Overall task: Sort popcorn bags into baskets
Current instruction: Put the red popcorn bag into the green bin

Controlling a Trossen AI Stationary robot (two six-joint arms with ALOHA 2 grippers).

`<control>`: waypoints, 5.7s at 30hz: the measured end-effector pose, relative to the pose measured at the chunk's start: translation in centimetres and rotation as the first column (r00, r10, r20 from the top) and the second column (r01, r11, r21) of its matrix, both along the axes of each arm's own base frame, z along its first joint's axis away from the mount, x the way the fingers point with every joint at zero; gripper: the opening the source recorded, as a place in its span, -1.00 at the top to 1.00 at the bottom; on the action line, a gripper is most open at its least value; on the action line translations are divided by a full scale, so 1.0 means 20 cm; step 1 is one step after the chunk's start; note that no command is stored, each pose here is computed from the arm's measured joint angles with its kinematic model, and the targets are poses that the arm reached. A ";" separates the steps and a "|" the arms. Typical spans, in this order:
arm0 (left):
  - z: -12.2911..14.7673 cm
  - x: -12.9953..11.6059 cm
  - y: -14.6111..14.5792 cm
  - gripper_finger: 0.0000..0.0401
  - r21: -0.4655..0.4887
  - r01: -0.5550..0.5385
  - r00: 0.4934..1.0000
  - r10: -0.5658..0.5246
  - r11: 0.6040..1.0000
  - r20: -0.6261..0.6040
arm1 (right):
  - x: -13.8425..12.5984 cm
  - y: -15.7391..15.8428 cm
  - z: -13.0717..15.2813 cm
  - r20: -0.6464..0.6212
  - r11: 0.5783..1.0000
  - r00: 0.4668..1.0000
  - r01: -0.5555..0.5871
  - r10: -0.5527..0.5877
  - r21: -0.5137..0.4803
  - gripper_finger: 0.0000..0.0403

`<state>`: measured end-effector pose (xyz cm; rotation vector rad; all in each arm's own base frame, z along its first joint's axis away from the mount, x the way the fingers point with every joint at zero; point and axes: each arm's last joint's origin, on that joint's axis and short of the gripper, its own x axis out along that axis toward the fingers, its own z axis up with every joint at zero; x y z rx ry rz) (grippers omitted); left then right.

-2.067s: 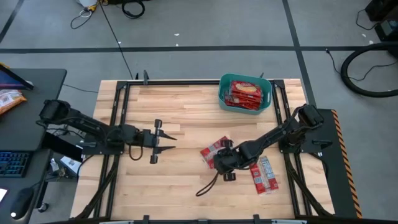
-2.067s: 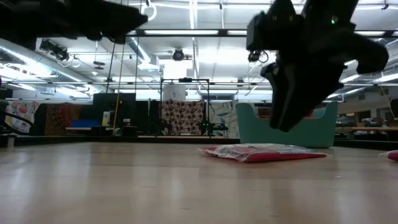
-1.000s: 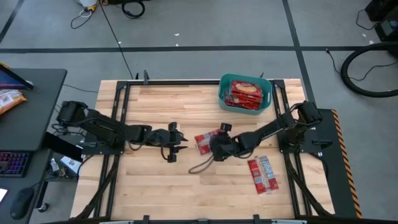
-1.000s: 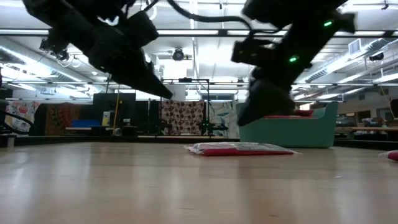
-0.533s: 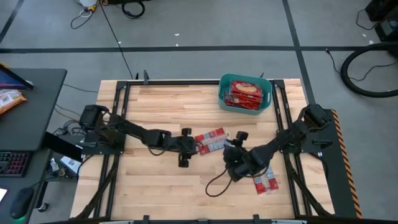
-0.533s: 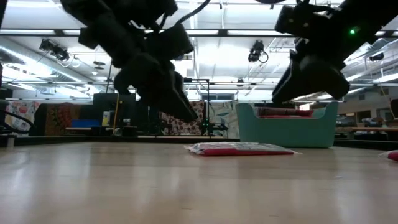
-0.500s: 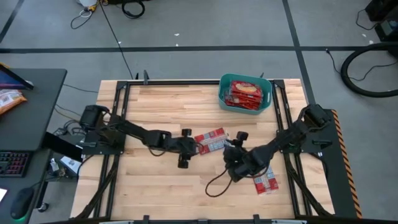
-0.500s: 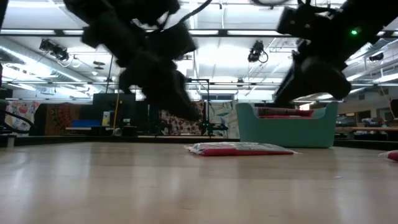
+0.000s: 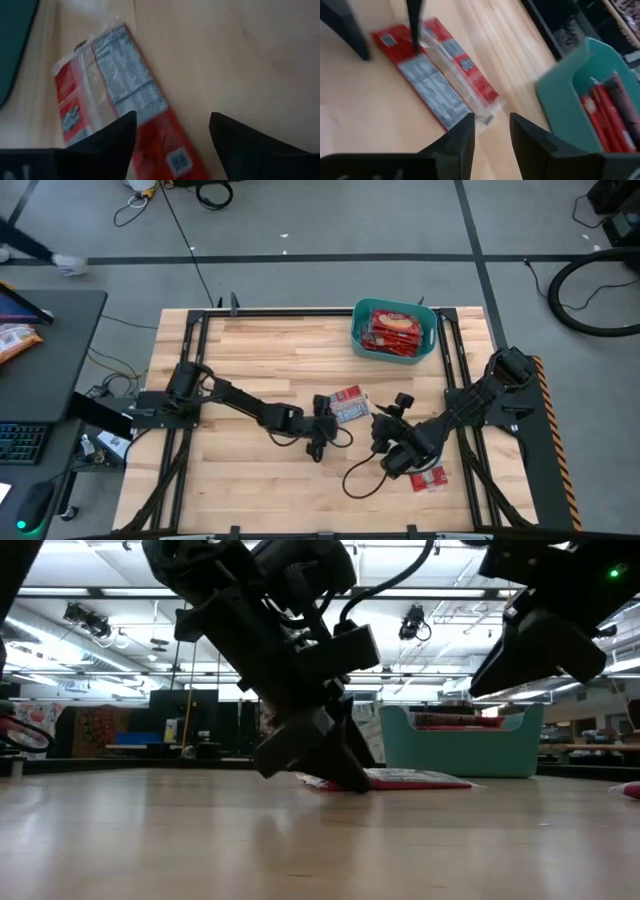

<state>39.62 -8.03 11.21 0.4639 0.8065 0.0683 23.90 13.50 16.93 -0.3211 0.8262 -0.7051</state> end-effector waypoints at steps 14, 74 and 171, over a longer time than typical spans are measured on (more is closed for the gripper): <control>-0.07 -0.03 0.08 0.66 0.035 -0.008 0.989 0.013 0.999 -0.150 | 0.01 0.05 0.00 0.057 0.999 0.998 -0.028 0.025 0.039 0.37; 0.36 -0.10 0.04 0.36 0.017 -0.074 0.997 0.075 0.997 -0.032 | 0.19 -0.16 -0.19 0.112 0.944 0.943 -0.322 0.313 0.073 0.89; 0.51 -1.10 0.22 0.25 -0.139 0.296 0.648 -0.091 0.945 0.756 | -0.02 -0.23 0.40 -0.031 0.342 1.000 0.028 0.003 0.939 0.49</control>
